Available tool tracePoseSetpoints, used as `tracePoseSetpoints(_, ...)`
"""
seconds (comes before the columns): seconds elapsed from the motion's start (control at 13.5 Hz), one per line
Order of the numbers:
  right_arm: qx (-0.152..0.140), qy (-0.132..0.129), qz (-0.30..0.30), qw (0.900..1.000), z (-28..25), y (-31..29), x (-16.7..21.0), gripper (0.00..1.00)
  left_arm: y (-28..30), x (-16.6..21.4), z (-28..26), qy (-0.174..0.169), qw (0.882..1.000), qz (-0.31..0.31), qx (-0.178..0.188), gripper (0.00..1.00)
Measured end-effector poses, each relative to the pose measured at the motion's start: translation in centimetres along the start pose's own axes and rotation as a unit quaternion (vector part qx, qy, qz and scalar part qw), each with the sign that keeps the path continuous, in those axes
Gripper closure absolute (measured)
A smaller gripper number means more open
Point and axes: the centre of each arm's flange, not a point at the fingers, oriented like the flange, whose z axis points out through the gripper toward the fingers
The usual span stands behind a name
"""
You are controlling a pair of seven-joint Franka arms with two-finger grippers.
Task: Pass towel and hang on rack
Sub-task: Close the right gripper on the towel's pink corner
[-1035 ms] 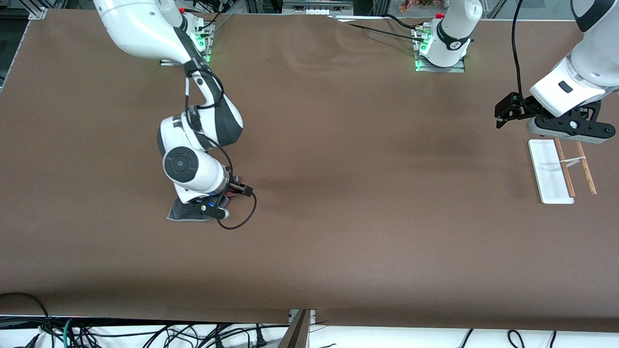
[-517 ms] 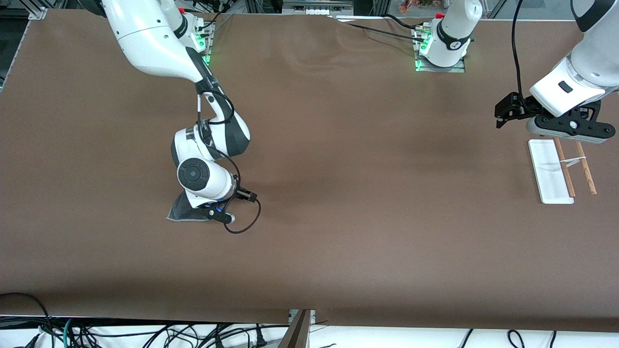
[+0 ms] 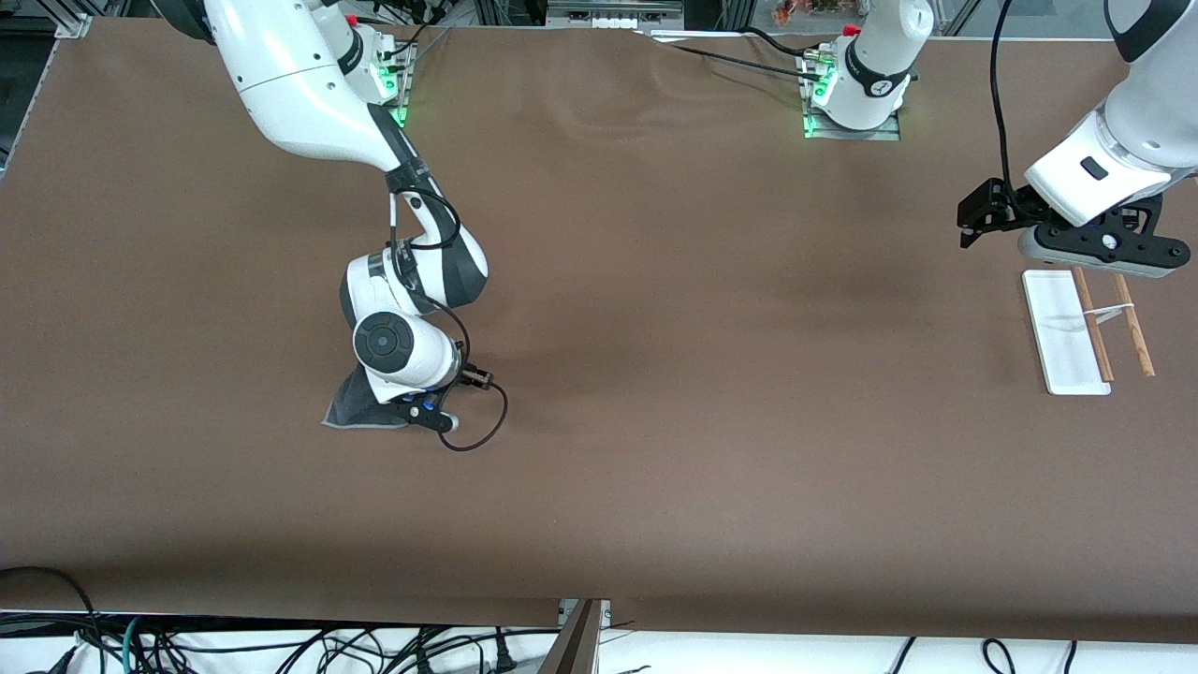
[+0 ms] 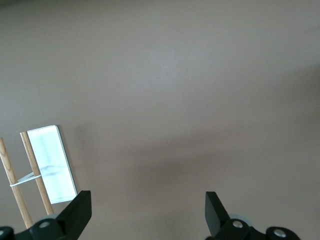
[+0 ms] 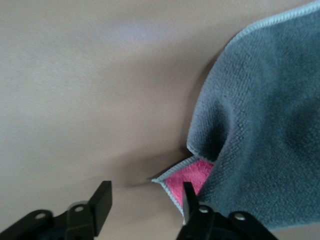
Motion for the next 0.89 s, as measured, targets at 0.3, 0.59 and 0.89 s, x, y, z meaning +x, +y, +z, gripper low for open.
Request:
tracePoseSetpoints(0.3, -0.001, 0.0, 0.0, 1.0, 0.59, 0.23, -0.13, 0.37, 0.0, -0.01, 0.01, 0.0, 1.0, 0.0, 0.0, 0.0)
tracePoseSetpoints(0.59, 0.0, 0.001, -0.006, 1.0, 0.54, 0.6, 0.22, 0.48, 0.0, -0.01, 0.01, -0.001, 1.0, 0.0, 0.0, 0.0)
tracePoseSetpoints(0.89, 0.003, 0.006, -0.008, 1.0, 0.88, 1.1, 0.56, 0.5, 0.0, -0.02, 0.01, -0.001, 1.0, 0.0, 0.0, 0.0)
